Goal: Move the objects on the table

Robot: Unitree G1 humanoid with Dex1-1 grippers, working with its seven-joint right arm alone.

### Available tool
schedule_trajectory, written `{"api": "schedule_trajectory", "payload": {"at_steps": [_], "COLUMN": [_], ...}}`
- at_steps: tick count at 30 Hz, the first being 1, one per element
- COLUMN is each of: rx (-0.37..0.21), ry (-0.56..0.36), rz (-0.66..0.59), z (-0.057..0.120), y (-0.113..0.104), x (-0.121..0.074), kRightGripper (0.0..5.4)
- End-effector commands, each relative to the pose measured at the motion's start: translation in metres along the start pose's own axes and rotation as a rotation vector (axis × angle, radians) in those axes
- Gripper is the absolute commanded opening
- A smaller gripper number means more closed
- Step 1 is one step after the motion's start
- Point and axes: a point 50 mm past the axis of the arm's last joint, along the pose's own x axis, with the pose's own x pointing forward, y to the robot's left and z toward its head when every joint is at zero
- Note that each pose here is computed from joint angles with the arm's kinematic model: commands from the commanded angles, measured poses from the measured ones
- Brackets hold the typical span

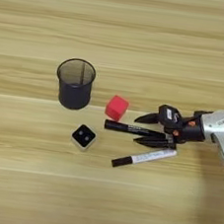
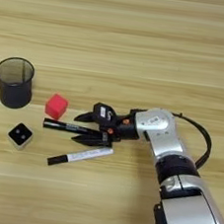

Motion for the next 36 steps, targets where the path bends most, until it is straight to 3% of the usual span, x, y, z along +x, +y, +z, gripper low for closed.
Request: {"api": "schedule_trajectory", "payload": {"at_steps": [1, 20, 36], "rx": [-0.081, -0.103, -0.114], "ry": [0.015, -0.026, -0.149], "rz": [-0.046, -0.055, -0.1], "z": [0.017, 0.028, 0.05], "y": [-0.016, -0.021, -0.029], "x": [-0.01, -0.014, -0.023], "kRightGripper": [3.37, 5.34, 5.34]}}
